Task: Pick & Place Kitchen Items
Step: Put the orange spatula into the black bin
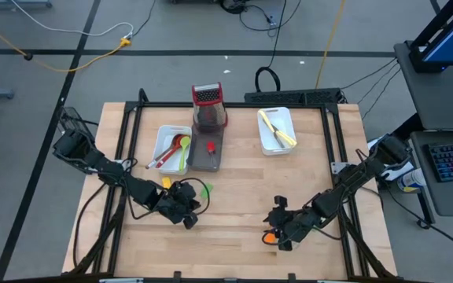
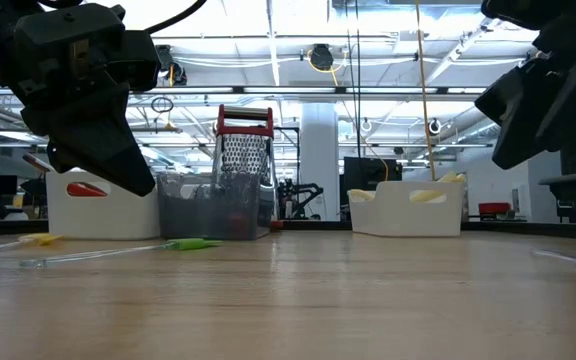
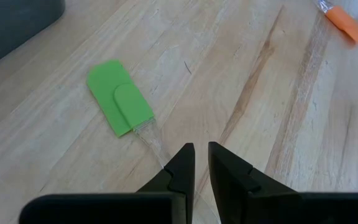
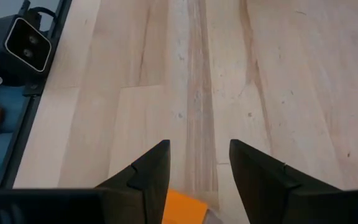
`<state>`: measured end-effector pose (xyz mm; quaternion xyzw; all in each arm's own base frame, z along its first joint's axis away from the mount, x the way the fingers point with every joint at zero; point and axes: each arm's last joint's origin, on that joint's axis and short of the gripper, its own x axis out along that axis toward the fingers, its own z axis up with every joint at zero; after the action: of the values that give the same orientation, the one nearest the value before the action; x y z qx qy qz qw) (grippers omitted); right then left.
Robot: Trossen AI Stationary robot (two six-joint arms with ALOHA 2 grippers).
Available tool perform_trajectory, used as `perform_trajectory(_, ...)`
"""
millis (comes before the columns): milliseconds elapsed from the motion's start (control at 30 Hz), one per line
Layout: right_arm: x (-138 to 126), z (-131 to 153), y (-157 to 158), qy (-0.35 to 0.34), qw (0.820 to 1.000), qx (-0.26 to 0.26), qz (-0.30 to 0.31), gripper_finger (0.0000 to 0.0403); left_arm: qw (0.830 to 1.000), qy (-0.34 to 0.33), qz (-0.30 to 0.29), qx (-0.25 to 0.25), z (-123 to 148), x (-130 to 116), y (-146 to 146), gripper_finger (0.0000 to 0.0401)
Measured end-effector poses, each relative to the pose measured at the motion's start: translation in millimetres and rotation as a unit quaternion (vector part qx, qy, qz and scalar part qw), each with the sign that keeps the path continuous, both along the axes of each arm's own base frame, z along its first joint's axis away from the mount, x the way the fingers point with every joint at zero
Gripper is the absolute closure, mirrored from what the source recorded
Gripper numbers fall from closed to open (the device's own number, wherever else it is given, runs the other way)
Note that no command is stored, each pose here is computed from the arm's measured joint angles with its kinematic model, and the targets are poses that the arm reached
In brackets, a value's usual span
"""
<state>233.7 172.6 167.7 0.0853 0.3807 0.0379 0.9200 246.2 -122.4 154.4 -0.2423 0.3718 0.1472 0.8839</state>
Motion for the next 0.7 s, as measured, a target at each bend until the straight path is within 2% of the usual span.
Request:
perform_trajectory(300,-0.9,0.0,1.3,0.001,1.000,0.000,0.005,0.0242,1.000,0.000,0.000,0.000,0.0,0.0,-0.1,0.0355)
perform_trajectory(600,-3.6,0.0,4.9,-0.002,0.999,-0.016,0.030,0.0242,1.000,0.000,0.000,0.000,0.0,0.0,0.0,0.0355)
perform_trajectory(700,-3.8,-0.2,5.3,-0.001,0.998,-0.028,0.057,0.0242,1.000,0.000,0.000,0.000,0.0,0.0,-0.1,0.0355)
